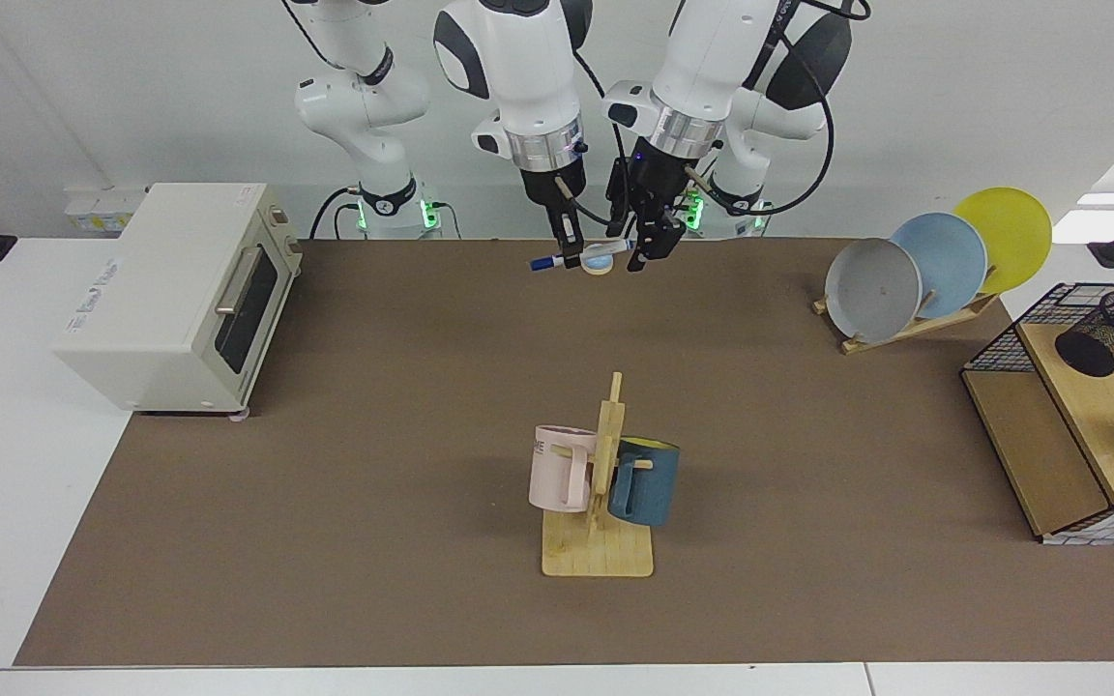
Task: Put markers into pen holder
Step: 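Carry the marker to the middle while the left gripper reaches toward it, then grasp the marker with the left gripper and open the right gripper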
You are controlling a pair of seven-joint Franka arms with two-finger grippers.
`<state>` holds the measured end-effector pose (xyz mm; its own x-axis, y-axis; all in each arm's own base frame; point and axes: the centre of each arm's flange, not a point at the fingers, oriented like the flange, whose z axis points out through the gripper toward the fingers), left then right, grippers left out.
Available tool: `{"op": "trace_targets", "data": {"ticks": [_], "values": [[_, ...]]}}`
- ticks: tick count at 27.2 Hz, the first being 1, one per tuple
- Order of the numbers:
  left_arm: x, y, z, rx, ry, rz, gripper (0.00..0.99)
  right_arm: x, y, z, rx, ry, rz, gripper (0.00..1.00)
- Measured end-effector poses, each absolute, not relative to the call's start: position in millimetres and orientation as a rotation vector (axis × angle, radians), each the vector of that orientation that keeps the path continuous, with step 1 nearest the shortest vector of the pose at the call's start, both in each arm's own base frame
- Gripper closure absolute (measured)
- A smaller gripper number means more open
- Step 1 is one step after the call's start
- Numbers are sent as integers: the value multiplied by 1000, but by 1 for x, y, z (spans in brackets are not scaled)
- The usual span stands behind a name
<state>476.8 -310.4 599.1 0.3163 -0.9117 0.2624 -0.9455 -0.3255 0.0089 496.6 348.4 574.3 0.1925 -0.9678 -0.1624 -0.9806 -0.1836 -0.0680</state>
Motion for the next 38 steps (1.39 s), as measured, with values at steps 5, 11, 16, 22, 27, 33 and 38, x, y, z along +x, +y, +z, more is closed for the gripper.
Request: {"op": "trace_targets", "data": {"ticks": [5,11,16,22,27,33,38], "values": [[478,-310,597,2415,-1716,326,392,496,349,574,-2301,1898,124,837],[478,-311,596,2408,-1703,326,419,498,351,574,-2292,1890,124,837],[477,-311,592,2406,-1700,316,441,498,359,578,-2250,1856,139,837],[477,-311,589,2405,-1699,308,489,495,368,580,-2231,1830,159,837],[476,-312,589,2401,-1700,307,595,497,368,579,-2226,1830,159,837],[475,-313,590,2396,-1699,308,700,499,367,578,-2219,1831,158,837],[474,-314,589,2375,-1725,309,811,501,366,577,-2219,1827,155,837]]}}
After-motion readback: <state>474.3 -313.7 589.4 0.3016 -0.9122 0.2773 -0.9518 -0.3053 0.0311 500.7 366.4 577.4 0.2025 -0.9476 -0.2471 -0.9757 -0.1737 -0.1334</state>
